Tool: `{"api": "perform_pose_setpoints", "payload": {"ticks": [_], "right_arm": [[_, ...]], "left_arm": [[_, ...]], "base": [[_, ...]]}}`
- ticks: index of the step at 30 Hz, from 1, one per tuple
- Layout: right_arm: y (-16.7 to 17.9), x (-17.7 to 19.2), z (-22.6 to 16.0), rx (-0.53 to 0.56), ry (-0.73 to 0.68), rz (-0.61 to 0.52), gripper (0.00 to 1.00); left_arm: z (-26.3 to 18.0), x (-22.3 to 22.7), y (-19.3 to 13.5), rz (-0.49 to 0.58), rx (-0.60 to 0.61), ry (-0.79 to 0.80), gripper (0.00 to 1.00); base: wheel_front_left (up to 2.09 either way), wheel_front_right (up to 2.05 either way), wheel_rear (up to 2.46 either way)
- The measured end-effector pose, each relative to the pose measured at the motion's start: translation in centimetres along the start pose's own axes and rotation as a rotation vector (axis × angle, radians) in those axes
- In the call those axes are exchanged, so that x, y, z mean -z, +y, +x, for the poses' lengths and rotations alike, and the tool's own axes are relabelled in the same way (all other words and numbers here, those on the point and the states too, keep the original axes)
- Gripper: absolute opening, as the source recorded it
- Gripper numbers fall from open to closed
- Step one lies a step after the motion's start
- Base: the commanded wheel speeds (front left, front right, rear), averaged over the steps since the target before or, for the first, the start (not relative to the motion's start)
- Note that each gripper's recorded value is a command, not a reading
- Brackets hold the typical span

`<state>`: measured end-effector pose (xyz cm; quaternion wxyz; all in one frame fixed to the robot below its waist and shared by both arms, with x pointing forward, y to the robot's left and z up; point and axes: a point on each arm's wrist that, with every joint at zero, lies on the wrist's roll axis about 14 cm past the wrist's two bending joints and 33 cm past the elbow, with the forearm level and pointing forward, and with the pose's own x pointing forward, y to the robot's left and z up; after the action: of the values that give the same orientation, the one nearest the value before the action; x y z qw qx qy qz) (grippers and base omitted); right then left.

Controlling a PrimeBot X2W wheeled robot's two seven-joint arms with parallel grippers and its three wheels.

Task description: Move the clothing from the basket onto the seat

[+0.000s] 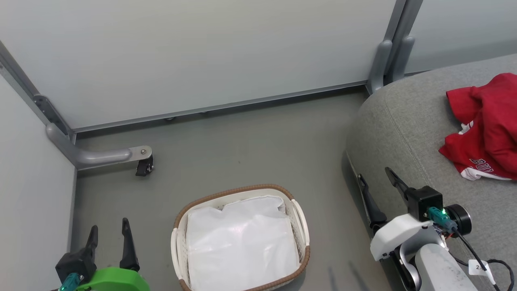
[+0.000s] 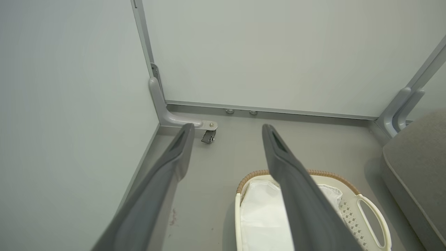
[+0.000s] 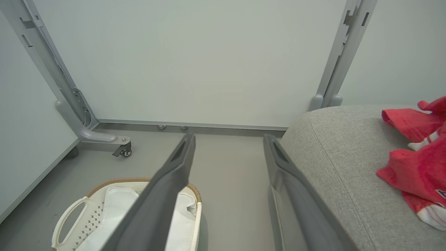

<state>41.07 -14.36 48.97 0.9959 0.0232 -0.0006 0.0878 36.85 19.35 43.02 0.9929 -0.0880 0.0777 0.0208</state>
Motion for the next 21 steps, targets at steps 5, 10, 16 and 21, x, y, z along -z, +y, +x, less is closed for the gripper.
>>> {"api": "perform_pose_setpoints", "payload": {"ticks": [5, 10, 16, 21], "right_arm": [[-0.2, 0.0, -0.9, 0.012, 0.002, 0.004, 0.00], [-0.1, 2.3, -2.0, 0.019, 0.068, 0.022, 0.00], [-0.9, 2.7, -2.3, 0.067, 0.089, 0.135, 0.00], [-1.4, 2.3, -2.2, 0.095, 0.075, 0.228, 0.00]], "left_arm": [[-0.8, -0.1, -0.1, -0.041, 0.012, -0.008, 0.00], [-1.3, 1.5, -0.1, -0.053, 0.003, 0.042, 0.00], [-1.3, 1.8, 0.4, -0.150, -0.030, 0.066, 0.00], [-1.3, 1.5, 0.6, -0.239, -0.047, 0.059, 0.00]], "base": [[0.00, 0.00, 0.00], [0.00, 0.00, 0.00], [0.00, 0.00, 0.00], [0.00, 0.00, 0.00]]}}
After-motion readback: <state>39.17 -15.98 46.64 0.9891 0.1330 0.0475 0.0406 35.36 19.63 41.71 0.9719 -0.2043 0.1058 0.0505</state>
